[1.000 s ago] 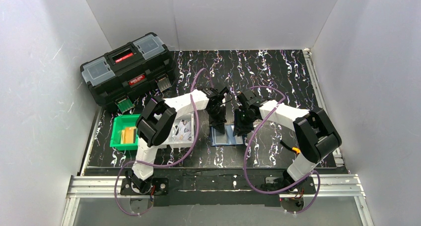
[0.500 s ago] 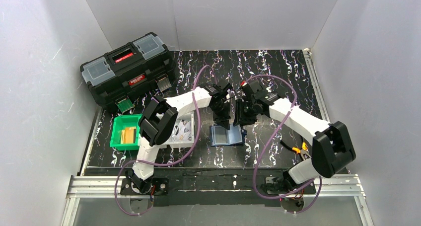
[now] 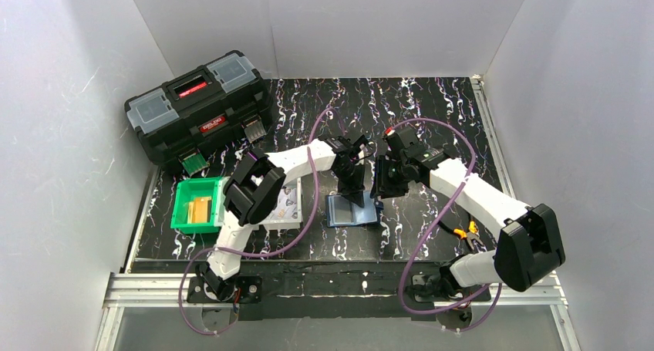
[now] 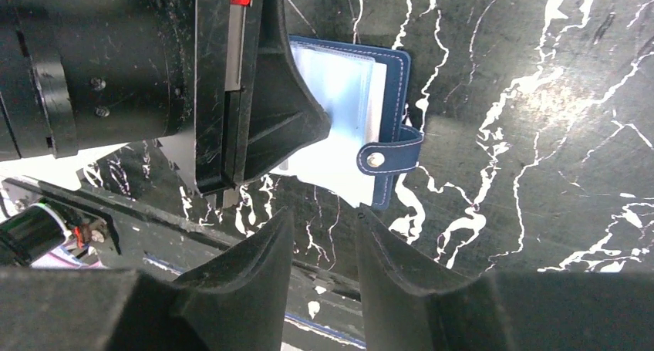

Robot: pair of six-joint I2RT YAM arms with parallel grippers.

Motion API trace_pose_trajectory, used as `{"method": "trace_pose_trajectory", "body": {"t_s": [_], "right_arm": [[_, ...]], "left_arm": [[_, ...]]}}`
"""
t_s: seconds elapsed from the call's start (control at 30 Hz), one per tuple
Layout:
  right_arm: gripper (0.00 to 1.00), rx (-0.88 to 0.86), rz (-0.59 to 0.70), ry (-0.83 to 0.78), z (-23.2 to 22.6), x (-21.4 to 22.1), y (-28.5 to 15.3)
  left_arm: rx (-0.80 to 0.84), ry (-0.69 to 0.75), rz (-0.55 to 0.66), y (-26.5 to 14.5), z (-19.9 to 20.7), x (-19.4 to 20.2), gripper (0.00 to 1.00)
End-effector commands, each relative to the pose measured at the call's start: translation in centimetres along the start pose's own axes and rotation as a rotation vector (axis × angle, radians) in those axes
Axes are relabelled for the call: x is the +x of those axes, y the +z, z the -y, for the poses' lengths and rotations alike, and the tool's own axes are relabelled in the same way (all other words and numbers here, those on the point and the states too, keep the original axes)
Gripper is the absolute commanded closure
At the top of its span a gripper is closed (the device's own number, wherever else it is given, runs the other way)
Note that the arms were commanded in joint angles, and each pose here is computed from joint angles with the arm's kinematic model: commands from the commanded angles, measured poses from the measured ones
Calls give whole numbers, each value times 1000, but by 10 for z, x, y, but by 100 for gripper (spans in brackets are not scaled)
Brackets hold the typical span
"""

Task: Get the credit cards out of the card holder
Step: Remove the credit card from the card holder.

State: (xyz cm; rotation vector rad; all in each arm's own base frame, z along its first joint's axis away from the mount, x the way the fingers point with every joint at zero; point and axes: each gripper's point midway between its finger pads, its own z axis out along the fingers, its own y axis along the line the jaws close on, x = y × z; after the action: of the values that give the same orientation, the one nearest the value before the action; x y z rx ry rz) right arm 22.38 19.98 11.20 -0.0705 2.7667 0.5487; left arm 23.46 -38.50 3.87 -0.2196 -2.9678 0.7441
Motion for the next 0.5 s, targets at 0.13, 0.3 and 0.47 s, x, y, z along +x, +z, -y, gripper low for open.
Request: {"method": "trace_pose_trajectory", "body": {"t_s": [0.13,0.3,0.47], "right_arm": [[56,-105,-18,25,-28,-1,6],[55,-79,-45,-15,-44,0,20],[48,-7,-102,-64,-56,3,42]], "left_arm": [[-33,-5,154,-78,-18,-16,92],[-46,-75,223,-114,-54,-16,82],[-51,-114,229,-125,-79,-7,78]]}}
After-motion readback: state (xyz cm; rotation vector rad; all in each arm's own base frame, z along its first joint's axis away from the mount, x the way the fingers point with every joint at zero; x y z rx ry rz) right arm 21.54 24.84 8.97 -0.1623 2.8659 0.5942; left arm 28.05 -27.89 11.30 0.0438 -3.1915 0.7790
